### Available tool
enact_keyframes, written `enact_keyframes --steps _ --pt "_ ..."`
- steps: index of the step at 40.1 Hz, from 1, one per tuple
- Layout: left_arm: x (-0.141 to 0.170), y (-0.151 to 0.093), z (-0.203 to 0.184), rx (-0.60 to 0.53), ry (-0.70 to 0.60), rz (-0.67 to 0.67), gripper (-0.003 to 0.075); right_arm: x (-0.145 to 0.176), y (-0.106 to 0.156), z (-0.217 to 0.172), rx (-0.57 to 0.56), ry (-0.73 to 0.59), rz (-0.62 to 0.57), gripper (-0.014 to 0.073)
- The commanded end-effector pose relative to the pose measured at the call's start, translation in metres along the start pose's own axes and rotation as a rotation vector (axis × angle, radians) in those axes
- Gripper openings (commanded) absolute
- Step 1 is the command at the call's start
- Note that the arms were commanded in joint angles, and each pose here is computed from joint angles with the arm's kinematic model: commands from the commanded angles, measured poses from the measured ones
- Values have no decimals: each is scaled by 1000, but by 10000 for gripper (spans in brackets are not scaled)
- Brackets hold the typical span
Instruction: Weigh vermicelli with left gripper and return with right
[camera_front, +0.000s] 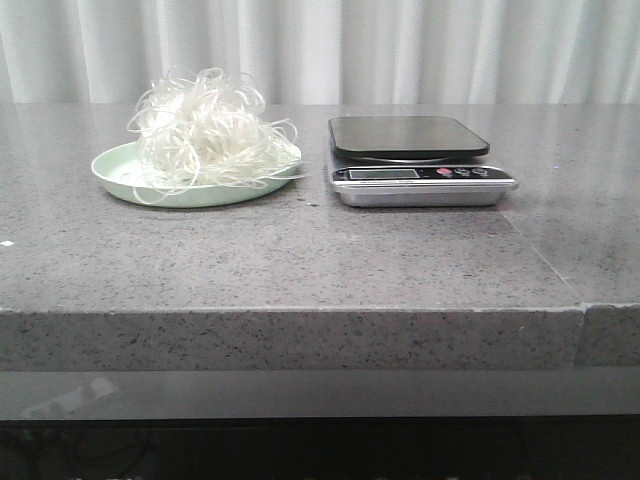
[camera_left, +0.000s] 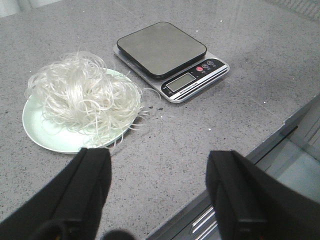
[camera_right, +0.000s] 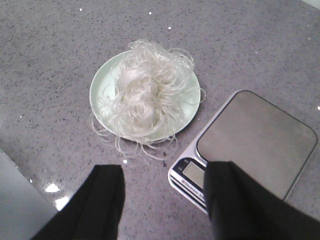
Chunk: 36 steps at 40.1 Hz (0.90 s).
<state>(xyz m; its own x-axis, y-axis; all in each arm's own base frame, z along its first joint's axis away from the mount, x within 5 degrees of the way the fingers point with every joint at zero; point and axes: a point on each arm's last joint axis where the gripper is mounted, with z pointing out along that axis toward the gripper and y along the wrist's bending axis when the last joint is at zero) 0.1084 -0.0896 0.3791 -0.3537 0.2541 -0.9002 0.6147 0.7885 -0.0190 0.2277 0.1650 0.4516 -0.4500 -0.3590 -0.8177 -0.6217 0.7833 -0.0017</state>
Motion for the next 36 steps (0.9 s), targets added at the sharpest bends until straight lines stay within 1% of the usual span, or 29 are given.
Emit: enact_keyframes --steps 1,10,16,23,29,36 --pt "-14 -2 -5 15 -100 -4 501 13 -1 -42 33 -145 -12 482" --pt "-14 -2 -5 15 -100 -4 501 76 3 -88 41 -167 3 482" --pt "-14 -2 -5 15 -100 -4 501 120 4 -107 53 -161 15 482" --pt "-14 -2 -5 15 -100 -4 501 163 7 -127 54 -202 16 482" --pt "-14 -2 -5 15 -100 -4 501 184 9 -139 55 -247 14 482" --pt "-14 -2 -5 15 -100 -4 501 189 10 -146 56 -277 13 482"
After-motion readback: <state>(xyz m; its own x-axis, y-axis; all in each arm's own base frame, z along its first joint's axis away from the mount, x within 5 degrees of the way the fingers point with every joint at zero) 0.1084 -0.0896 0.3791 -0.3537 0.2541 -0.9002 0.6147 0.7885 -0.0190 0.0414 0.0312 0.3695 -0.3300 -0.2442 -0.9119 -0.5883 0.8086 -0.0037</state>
